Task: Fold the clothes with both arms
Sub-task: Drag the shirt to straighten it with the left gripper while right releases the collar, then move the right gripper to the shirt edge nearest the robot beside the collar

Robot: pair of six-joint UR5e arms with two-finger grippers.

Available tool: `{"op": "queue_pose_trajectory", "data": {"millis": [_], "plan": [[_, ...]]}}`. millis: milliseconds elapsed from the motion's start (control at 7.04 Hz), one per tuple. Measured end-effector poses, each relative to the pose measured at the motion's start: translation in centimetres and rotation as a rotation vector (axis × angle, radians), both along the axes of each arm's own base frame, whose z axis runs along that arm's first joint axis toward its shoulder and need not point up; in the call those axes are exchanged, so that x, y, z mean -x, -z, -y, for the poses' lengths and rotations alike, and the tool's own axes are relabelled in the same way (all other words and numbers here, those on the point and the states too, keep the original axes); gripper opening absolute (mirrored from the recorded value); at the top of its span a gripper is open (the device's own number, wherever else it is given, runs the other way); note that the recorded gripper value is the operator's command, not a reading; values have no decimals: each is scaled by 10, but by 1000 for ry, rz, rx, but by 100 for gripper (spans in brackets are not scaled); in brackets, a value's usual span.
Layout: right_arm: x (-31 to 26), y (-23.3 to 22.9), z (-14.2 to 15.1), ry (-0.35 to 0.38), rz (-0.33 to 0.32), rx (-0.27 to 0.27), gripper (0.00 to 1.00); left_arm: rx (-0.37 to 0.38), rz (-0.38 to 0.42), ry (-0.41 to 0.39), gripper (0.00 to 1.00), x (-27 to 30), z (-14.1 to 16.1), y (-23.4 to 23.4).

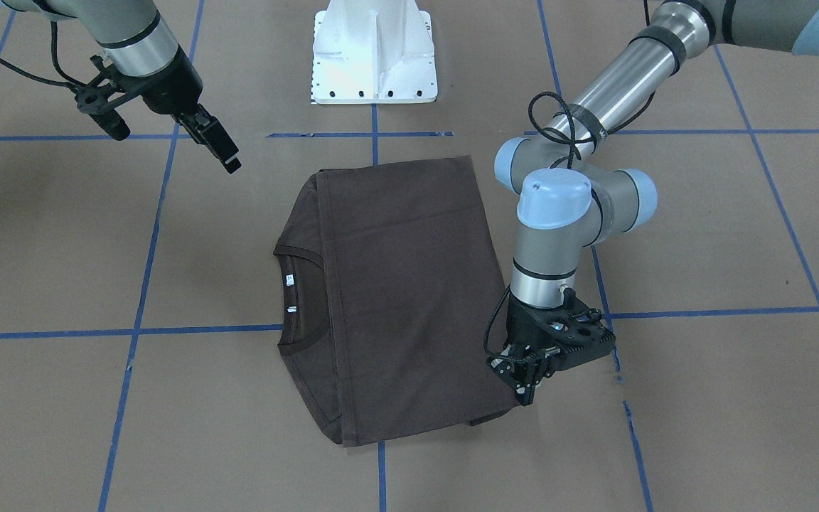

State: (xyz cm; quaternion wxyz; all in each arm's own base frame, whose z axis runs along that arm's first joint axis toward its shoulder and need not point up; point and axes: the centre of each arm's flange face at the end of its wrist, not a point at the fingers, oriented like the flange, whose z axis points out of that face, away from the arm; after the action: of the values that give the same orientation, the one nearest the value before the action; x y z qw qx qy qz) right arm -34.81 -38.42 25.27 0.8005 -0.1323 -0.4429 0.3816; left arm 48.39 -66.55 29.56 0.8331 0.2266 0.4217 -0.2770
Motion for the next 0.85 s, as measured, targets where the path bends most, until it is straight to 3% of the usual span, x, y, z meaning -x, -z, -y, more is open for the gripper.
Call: {"op": "queue_pose_trajectory", "data": {"millis": [284, 568, 852], "plan": [[32, 22, 7, -21, 5, -38, 100, -22, -108, 24, 100, 7, -5, 17], [85, 22, -17, 1, -38, -85, 100, -25, -264, -52, 100, 46, -60, 35], [148, 7, -41, 17, -115, -128, 95, -49, -338, -104, 100, 77, -104, 39]]}}
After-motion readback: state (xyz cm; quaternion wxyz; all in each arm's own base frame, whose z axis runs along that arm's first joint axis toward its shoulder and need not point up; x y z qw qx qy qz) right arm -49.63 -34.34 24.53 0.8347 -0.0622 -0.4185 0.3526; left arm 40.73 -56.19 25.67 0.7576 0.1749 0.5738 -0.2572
